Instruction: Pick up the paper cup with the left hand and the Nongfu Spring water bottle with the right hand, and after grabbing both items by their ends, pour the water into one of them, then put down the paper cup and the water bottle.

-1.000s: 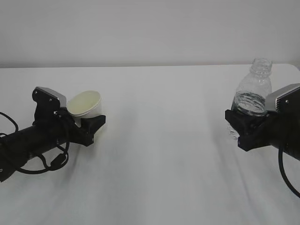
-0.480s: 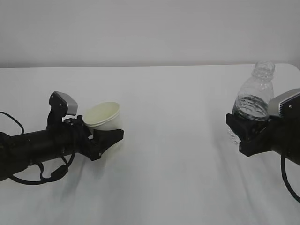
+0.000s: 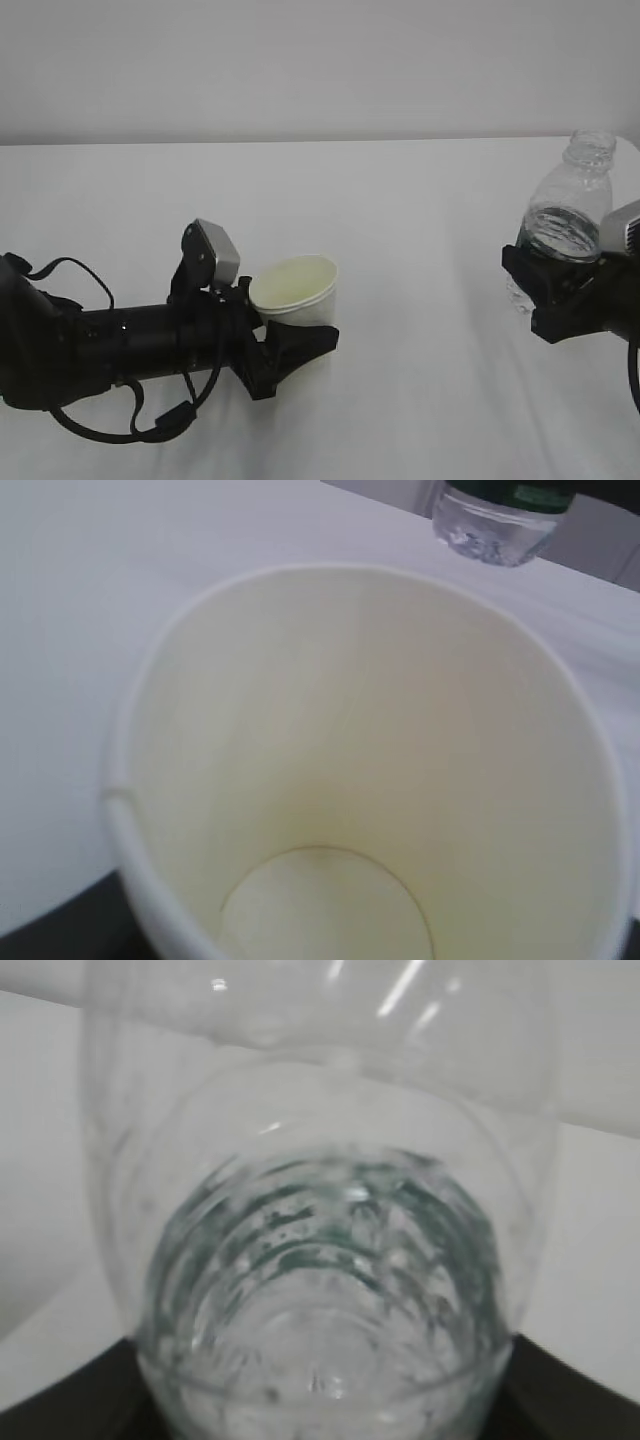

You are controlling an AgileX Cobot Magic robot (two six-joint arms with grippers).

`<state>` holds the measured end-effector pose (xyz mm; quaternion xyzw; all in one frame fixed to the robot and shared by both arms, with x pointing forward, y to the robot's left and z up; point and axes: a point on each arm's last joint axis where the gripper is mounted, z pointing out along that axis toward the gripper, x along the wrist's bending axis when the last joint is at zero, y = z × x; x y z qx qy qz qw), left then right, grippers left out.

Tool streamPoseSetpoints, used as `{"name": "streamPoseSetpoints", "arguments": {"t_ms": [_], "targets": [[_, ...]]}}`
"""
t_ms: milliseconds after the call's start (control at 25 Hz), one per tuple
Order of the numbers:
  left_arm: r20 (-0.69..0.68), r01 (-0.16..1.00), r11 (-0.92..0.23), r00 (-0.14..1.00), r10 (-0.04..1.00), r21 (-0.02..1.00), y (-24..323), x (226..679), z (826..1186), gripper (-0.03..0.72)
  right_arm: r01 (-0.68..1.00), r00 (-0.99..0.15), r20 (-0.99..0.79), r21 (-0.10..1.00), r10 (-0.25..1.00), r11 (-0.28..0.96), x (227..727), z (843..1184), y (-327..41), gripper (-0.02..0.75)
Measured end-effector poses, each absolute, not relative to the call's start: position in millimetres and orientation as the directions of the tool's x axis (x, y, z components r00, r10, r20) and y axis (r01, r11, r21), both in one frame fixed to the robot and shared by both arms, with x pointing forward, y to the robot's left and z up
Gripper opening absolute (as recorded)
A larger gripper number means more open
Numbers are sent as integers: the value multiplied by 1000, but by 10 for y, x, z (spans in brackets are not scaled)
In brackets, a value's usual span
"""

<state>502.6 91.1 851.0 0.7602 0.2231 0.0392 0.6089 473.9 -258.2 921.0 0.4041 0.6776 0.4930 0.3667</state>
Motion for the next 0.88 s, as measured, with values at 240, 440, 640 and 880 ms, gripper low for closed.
{"name": "streamPoseSetpoints", "arguments": {"t_ms": [240,440,640,880], "targets": [[-263,331,-156,901,346,930,772,4909,8509,465,191,-390,-135,956,911,223,4599,9358,-2611,454],[-241,297,-170,928,285,940,655,4881,8546,459,229,-371,-149,942,917,245,4533,9442,-2643,454],[-183,218,-151,959,216,964,472,4969,8674,446,249,-363,-165,931,917,266,4482,9484,-2661,454],[-77,99,-219,991,106,971,241,5012,8767,444,260,-362,-166,927,917,270,4476,9476,-2666,454]]}}
